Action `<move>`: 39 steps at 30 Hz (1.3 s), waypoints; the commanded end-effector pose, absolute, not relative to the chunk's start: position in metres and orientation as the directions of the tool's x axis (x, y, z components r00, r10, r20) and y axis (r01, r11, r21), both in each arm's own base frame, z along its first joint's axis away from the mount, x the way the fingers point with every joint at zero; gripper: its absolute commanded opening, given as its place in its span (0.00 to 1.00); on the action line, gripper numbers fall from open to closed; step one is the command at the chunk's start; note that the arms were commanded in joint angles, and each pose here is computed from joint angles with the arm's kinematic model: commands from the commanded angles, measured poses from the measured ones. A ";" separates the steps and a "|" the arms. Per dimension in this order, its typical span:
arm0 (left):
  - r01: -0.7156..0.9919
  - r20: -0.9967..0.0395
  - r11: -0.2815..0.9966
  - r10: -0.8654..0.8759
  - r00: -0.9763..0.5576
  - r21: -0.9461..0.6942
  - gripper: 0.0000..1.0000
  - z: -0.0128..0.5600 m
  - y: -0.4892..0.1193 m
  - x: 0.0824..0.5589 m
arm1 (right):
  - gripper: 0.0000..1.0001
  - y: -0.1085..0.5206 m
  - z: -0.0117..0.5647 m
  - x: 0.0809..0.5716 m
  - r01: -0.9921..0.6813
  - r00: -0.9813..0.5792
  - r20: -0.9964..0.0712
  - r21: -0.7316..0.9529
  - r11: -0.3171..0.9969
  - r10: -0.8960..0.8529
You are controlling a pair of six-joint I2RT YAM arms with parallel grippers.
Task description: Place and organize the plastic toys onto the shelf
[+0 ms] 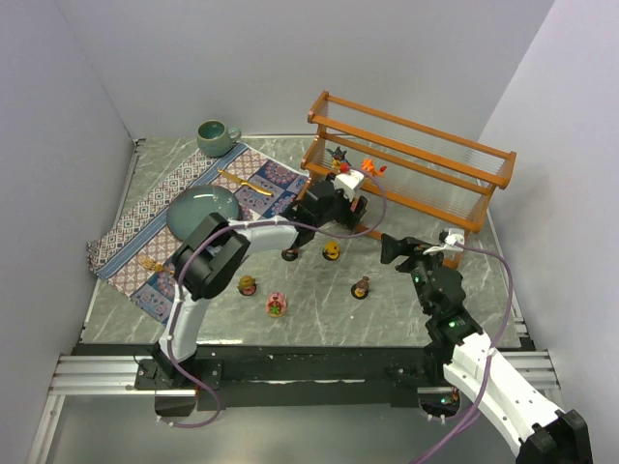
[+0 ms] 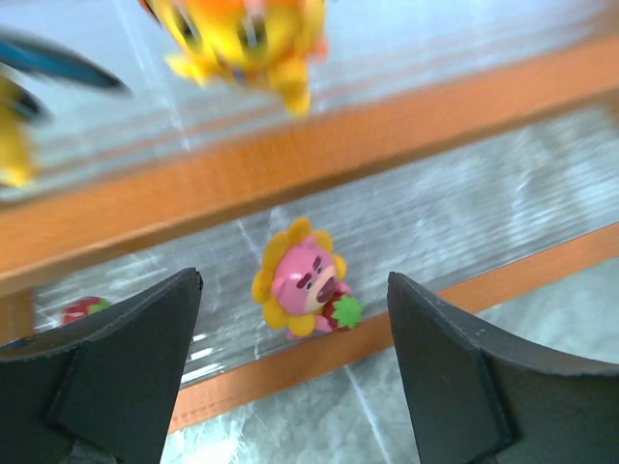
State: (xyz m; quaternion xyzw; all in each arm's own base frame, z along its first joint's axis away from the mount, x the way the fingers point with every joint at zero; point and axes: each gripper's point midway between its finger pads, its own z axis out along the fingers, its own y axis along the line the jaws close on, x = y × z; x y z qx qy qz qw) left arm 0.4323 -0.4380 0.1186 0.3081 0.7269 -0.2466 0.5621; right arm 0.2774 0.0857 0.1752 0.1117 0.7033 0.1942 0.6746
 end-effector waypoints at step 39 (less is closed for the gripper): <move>-0.124 -0.547 0.950 -0.269 -0.793 -0.288 0.90 0.093 -0.213 0.166 | 0.93 0.119 0.174 0.284 -0.259 -0.131 -0.924 0.381 0.888 0.358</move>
